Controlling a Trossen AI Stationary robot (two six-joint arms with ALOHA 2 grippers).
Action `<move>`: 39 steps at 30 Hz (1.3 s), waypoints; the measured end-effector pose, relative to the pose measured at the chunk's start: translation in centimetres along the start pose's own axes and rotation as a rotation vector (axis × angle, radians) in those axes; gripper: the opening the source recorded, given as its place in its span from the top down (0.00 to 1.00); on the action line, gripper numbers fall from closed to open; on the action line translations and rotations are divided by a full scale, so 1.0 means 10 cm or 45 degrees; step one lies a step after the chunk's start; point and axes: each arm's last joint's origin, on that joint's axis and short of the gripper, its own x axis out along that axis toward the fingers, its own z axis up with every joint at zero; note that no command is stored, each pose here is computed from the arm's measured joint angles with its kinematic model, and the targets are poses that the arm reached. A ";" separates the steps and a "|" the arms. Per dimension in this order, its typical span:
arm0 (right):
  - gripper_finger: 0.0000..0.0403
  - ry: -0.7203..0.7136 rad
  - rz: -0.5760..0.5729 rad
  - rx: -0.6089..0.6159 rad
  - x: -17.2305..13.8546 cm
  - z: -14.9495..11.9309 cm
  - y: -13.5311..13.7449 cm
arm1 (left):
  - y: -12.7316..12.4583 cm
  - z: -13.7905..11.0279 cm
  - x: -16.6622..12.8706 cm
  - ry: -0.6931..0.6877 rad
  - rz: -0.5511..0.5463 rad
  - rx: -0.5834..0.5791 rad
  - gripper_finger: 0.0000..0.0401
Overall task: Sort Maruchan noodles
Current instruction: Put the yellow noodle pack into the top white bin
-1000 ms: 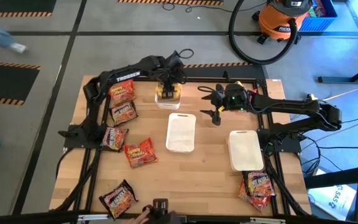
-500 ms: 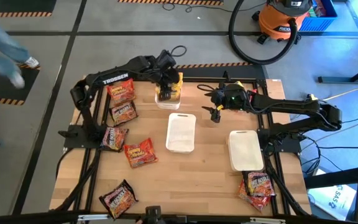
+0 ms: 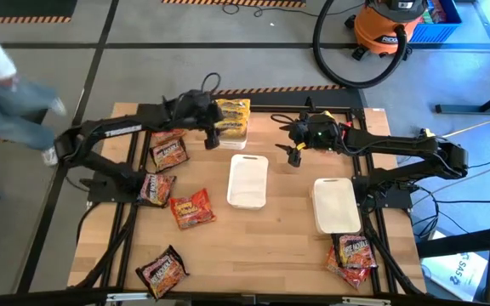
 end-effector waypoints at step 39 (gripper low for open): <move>0.46 0.134 -0.256 0.420 -0.15 -0.15 -0.82 | -0.97 -0.34 -0.04 -0.562 -0.290 0.130 0.50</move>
